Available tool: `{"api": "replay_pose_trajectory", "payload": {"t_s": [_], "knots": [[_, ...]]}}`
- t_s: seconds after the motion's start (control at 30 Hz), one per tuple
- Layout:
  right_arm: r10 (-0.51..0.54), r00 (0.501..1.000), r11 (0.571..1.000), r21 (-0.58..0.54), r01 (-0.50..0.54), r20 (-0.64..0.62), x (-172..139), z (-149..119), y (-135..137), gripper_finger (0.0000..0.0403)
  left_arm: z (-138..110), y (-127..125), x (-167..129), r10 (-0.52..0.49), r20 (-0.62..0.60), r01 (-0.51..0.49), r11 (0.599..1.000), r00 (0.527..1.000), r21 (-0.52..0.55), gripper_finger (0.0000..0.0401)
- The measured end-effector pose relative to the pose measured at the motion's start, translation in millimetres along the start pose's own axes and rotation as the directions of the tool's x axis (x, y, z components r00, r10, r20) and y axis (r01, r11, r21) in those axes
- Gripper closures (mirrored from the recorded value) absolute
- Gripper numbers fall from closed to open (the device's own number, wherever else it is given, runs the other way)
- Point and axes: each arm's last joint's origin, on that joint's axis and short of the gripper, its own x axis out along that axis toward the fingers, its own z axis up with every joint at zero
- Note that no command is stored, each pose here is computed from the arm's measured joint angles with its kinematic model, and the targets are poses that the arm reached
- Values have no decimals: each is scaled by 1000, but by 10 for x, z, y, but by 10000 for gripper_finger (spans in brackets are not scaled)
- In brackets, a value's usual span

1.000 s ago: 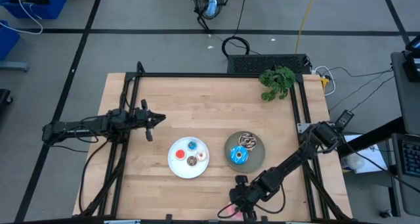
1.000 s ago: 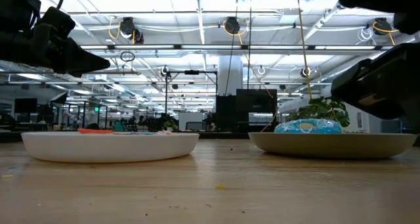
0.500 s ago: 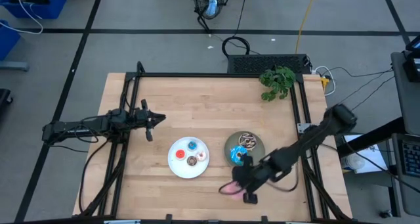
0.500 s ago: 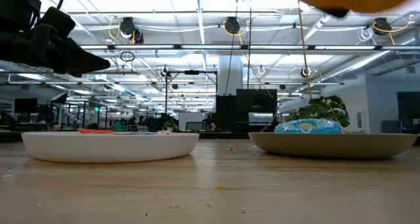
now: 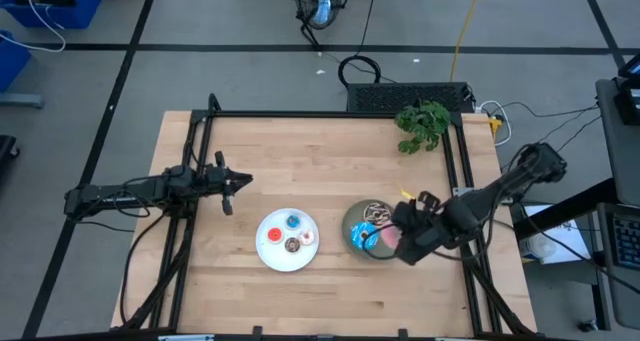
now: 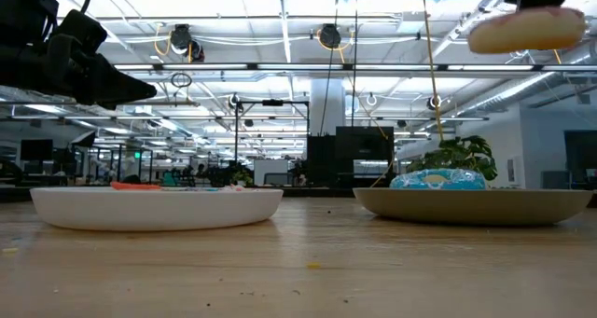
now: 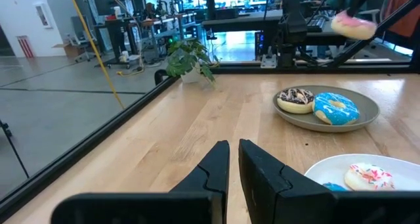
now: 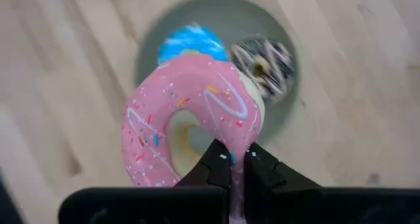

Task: Pick & Place donuts
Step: Put the pink doughnut on the gray plate

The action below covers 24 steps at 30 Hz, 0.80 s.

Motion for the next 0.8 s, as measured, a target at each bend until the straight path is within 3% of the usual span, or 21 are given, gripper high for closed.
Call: {"api": "replay_pose_trajectory", "payload": {"t_s": [0.13,0.3,0.43,0.8], "knots": [[-57,997,998,-19,56,-52,168,26,18,400,3,0,0,0,3,0,1000,1000,-2,359],[-64,977,994,-104,43,-205,572,33,73,400,3,0,0,1,4,0,1000,1000,-17,359],[-99,962,991,-116,71,-254,848,36,26,399,3,0,0,0,4,0,1000,1000,-18,359],[-27,937,998,-68,4,-347,1287,-16,-222,398,3,0,0,0,4,0,1000,1000,-20,359]]}}
